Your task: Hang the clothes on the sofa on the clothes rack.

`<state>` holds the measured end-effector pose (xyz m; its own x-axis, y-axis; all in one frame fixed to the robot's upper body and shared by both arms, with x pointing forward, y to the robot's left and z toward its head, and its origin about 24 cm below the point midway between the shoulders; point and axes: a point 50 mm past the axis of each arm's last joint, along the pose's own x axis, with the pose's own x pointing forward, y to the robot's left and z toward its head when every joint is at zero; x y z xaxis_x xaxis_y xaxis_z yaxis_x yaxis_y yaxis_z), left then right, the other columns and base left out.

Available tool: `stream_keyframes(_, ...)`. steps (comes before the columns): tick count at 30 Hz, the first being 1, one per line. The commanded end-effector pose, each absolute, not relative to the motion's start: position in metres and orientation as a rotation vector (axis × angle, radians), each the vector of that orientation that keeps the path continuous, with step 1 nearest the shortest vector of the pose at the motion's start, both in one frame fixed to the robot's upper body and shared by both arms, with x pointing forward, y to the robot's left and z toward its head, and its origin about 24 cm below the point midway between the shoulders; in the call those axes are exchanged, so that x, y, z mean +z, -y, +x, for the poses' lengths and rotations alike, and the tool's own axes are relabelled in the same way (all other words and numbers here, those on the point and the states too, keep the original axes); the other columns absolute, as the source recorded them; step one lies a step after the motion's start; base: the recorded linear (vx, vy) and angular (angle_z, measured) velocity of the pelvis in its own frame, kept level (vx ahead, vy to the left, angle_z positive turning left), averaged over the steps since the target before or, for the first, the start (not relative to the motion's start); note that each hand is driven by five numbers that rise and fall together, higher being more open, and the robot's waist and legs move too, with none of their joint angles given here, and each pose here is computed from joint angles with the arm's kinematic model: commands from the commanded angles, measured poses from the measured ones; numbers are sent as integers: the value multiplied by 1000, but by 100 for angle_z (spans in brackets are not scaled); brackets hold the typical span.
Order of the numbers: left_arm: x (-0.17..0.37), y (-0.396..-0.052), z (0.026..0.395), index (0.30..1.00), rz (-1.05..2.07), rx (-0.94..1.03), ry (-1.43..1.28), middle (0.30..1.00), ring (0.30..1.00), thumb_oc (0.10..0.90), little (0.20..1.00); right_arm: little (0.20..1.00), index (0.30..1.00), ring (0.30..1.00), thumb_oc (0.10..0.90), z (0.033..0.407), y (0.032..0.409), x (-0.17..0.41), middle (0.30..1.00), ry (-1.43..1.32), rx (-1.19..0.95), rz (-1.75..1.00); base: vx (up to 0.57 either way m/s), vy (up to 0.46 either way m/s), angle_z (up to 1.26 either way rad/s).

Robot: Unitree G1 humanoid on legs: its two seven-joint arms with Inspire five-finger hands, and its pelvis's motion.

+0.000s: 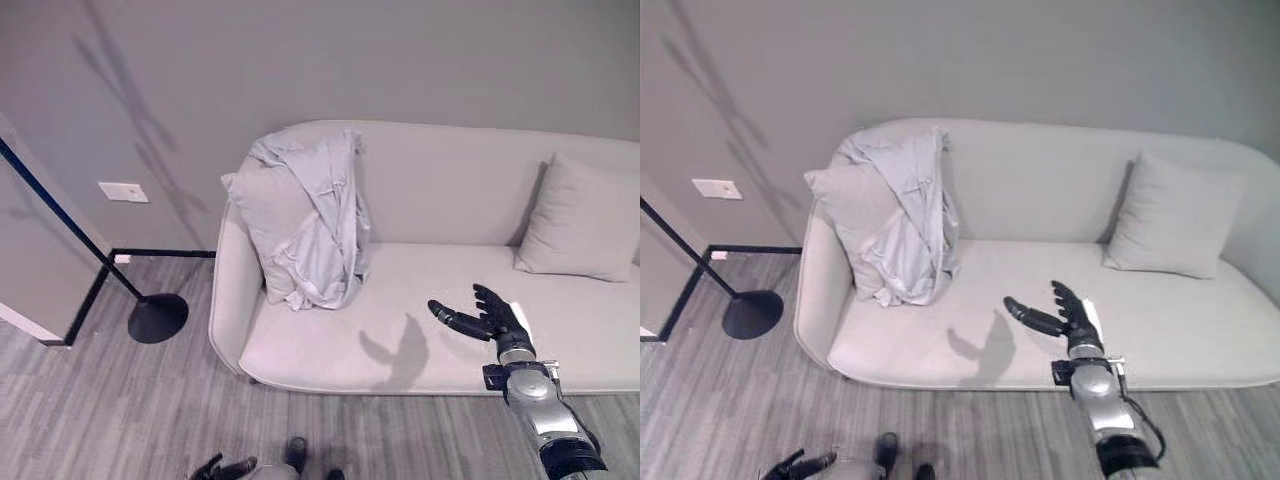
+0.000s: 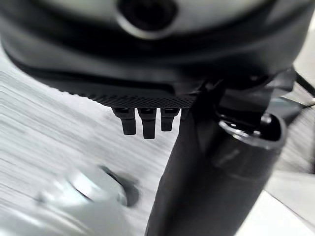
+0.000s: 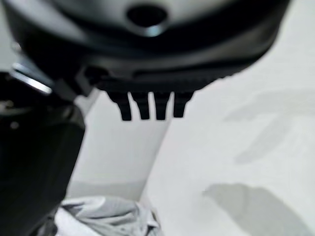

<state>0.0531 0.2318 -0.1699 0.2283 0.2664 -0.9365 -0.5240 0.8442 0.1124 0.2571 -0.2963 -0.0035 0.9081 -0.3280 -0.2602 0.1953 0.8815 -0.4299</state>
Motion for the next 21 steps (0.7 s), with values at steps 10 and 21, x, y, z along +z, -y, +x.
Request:
stream_keyframes(10,-164,-251,54,900,-27,435,-1224,900,900,800,900,900,900,900,800,340,290,94,900,-12,-320,-497,179,102,-6)
stream_keyframes(21,-164,-245,61,900,-25,427,-1188,900,900,800,900,900,900,900,800,333,297,97,900,13,-347,-489,84,-159,49)
